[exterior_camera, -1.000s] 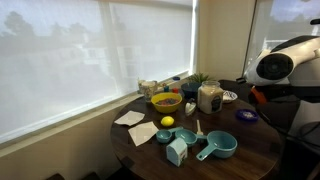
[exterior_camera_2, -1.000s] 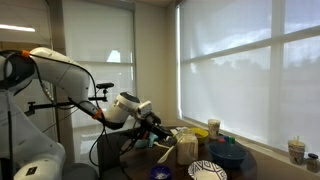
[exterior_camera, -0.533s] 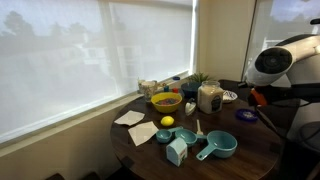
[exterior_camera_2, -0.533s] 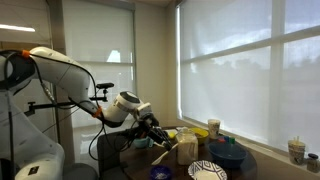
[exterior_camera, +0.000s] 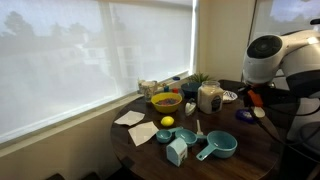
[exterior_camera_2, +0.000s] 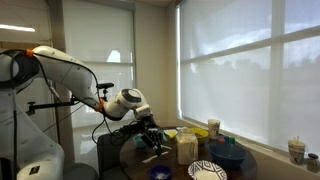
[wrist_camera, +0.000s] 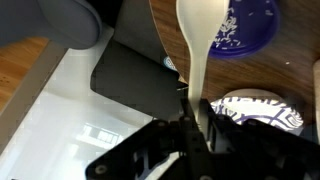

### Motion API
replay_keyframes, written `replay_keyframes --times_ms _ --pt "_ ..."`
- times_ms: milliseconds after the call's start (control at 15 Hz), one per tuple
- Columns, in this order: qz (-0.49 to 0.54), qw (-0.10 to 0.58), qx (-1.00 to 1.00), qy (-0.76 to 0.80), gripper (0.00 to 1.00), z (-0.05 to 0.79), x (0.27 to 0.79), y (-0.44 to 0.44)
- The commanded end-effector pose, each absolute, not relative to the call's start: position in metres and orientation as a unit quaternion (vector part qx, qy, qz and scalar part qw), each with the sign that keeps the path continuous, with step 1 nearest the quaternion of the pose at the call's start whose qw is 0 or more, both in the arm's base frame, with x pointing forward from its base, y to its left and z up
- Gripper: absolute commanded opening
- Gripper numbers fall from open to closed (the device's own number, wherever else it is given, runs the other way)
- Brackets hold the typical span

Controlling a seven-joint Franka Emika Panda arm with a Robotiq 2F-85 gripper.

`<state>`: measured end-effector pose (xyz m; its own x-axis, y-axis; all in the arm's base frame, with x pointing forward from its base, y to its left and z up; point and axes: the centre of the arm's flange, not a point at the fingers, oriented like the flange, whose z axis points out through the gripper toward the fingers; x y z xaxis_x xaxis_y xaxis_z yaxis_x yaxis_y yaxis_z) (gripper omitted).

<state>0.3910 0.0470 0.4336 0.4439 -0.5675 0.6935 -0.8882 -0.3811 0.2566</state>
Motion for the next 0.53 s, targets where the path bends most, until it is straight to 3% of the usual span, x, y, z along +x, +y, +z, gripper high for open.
replay_keyframes --times_ms 0,467 --pt "0.245 0.278 0.796 -0.479 0.03 0.432 0.405 0.069" --pt "0.234 0.221 0.835 -0.445 0.03 0.405 0.427 0.109"
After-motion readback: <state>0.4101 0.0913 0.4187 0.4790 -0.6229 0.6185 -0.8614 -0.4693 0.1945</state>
